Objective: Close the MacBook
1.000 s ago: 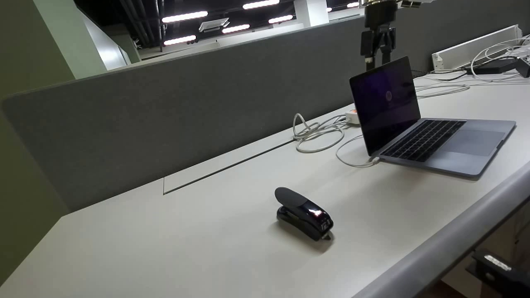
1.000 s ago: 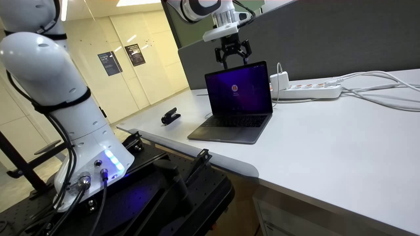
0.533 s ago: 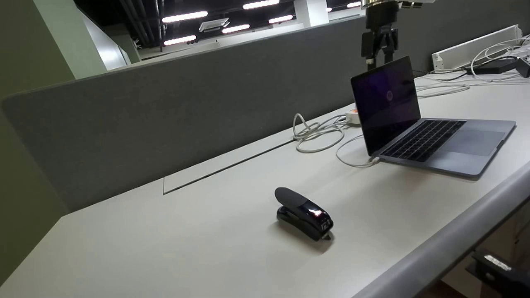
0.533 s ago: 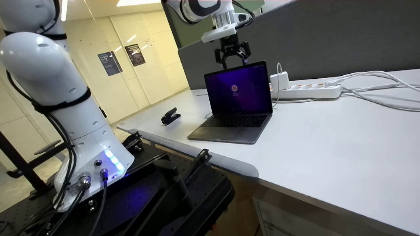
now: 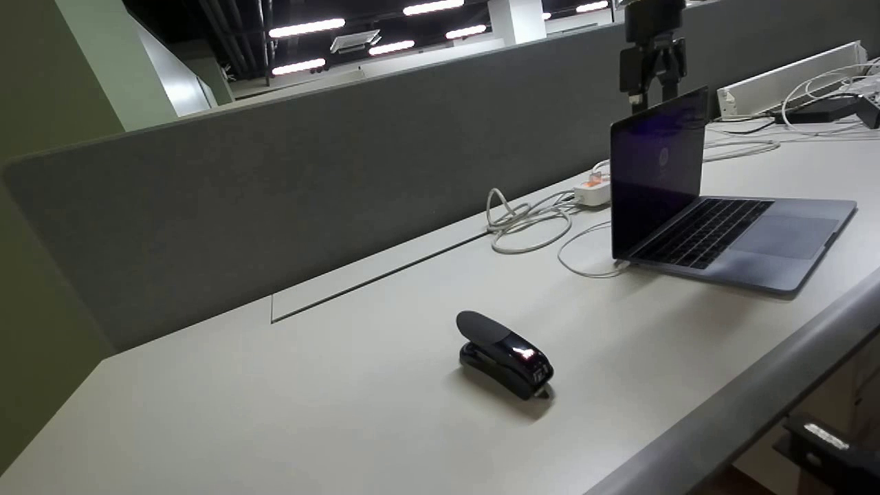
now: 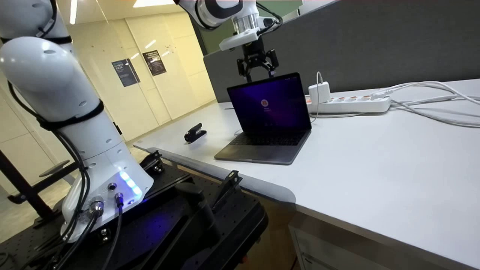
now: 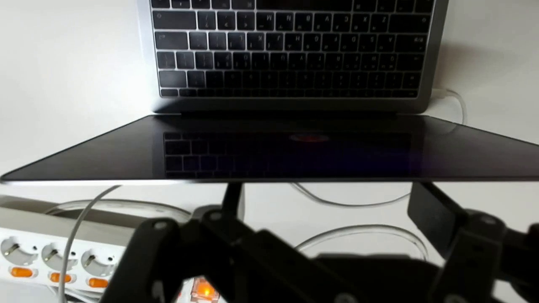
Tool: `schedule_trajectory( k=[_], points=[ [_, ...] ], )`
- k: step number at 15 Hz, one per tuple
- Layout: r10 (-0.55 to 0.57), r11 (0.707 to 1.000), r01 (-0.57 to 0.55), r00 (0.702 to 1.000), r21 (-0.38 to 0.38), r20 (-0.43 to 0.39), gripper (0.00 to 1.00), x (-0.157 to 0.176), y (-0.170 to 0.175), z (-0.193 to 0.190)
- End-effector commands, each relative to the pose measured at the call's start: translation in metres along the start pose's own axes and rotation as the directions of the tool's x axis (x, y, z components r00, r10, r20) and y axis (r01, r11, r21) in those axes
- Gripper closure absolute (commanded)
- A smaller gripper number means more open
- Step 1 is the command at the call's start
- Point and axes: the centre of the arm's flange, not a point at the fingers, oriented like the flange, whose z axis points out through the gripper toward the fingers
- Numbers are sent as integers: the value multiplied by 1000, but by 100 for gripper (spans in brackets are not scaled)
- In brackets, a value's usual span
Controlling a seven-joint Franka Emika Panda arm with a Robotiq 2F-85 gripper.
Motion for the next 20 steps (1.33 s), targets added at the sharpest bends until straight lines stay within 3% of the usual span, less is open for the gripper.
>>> schedule_trajectory(
  k=[1, 11, 20],
  points=[
    [43, 999, -43, 998, -12, 34, 0, -41, -7, 4],
    [89, 996, -88, 992, -17, 94, 0, -103, 8, 55],
    [107, 994, -107, 977, -11, 183, 0, -138, 21, 100]
  ],
)
